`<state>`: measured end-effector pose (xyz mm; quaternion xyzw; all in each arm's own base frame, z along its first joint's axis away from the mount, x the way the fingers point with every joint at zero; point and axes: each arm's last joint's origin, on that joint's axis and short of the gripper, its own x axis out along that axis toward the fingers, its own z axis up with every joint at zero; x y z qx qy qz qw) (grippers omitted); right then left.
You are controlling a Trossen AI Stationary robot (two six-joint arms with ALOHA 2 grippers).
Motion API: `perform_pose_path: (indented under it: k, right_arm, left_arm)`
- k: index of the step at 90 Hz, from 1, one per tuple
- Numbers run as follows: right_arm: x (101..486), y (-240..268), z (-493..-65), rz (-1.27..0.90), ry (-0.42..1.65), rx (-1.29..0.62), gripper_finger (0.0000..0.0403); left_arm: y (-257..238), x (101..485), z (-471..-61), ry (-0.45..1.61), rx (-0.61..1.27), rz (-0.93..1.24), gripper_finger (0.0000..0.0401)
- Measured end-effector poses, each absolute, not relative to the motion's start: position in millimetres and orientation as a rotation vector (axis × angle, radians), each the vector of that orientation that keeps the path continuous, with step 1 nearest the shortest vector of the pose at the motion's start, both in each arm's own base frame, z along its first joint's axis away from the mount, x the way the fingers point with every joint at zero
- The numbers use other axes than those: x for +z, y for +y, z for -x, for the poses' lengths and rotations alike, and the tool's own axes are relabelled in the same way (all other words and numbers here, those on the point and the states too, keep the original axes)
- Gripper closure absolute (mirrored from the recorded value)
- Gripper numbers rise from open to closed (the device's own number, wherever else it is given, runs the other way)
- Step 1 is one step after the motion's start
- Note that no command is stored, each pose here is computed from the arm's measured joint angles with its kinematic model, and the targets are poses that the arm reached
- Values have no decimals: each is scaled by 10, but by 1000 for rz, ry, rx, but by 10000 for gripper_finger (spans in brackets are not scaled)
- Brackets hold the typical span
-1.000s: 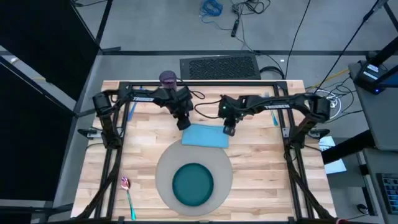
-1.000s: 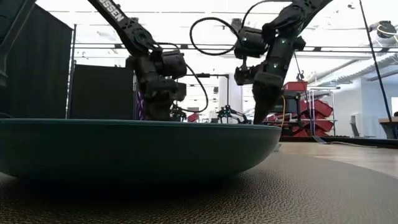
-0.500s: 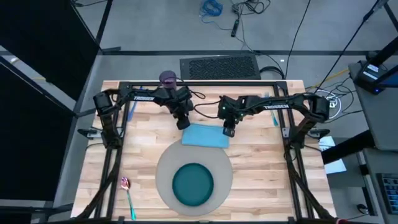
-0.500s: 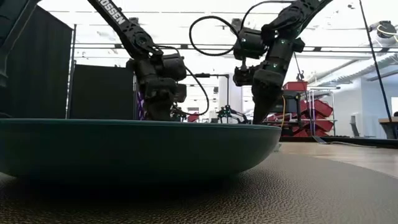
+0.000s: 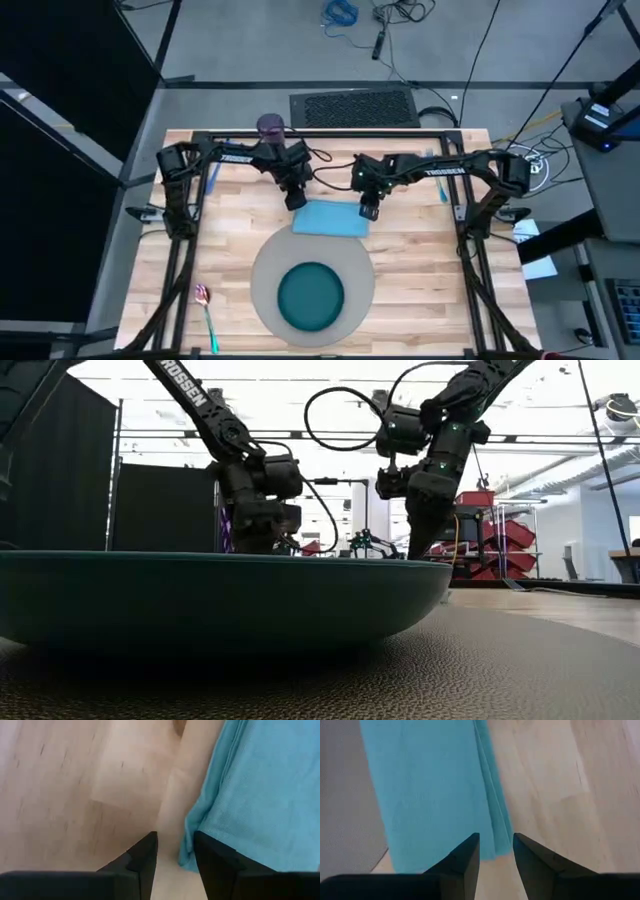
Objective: Set table place
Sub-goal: Move the blue table napkin to the left of the dark green plate on the gray placemat
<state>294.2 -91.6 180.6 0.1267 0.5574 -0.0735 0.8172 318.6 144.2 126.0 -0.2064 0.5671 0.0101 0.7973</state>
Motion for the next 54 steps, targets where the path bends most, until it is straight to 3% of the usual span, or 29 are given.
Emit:
perform_pose_path:
  k: [54]
  right_arm:
    - [1800, -900, -2929, -244, 1208, -138, 293]
  left_arm:
    - [1385, 1682, -3186, 1071, 47, 351, 273]
